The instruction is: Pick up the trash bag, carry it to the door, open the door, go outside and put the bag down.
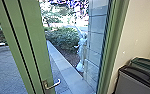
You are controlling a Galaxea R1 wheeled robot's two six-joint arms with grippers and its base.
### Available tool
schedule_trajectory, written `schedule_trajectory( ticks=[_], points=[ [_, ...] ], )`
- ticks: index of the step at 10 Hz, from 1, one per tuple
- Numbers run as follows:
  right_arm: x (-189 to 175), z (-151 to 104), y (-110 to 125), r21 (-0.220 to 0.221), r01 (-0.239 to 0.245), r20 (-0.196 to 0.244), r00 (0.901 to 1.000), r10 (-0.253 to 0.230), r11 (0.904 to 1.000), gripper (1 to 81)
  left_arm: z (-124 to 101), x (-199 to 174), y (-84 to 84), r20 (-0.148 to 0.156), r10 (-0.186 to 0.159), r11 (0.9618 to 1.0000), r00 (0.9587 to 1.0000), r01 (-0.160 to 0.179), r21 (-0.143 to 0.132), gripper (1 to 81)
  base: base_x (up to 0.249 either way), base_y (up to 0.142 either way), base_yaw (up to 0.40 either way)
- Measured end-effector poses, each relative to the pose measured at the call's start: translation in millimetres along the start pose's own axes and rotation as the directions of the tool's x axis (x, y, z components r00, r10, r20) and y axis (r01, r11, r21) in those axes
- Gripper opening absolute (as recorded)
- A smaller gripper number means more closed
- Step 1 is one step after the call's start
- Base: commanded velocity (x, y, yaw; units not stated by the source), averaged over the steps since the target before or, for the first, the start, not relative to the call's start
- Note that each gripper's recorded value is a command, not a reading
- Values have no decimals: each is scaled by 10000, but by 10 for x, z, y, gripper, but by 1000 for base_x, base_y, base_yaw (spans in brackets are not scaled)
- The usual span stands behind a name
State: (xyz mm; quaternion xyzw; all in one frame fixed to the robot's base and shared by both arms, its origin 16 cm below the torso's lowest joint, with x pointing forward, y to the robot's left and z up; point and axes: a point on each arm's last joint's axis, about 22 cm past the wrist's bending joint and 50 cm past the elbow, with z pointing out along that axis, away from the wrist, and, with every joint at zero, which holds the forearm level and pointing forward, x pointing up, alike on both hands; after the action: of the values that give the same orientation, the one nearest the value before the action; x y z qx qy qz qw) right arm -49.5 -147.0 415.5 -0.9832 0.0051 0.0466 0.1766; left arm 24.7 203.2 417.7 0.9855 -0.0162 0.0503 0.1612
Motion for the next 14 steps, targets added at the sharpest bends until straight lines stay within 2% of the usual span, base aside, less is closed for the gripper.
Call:
schedule_trajectory(
  ticks=[2, 4, 7, 14],
  points=[
    [-8, -13, -86, 341, 26, 17, 10000, -27, 9994, 811, -46, -6, 68, -44, -23, 9993, 10000, 21, -380, 10, 0, 0, 245],
    [-1, -30, -108, 497, 67, -15, 10000, -66, 9987, 811, -87, -71, -11, -16, -56, 9994, 10000, 56, -335, 10, 0, 0, 245],
    [-20, -28, -114, 507, 74, 9, 10000, -74, 9987, 811, -66, -55, 61, -50, -51, 9991, 10000, 49, -422, 10, 0, 0, 245],
    [-34, -27, -114, 506, 76, -19, 10000, -75, 9987, 811, -71, -67, 33, -39, -49, 9993, 10000, 47, -372, 10, 0, 0, 244]
  ],
)
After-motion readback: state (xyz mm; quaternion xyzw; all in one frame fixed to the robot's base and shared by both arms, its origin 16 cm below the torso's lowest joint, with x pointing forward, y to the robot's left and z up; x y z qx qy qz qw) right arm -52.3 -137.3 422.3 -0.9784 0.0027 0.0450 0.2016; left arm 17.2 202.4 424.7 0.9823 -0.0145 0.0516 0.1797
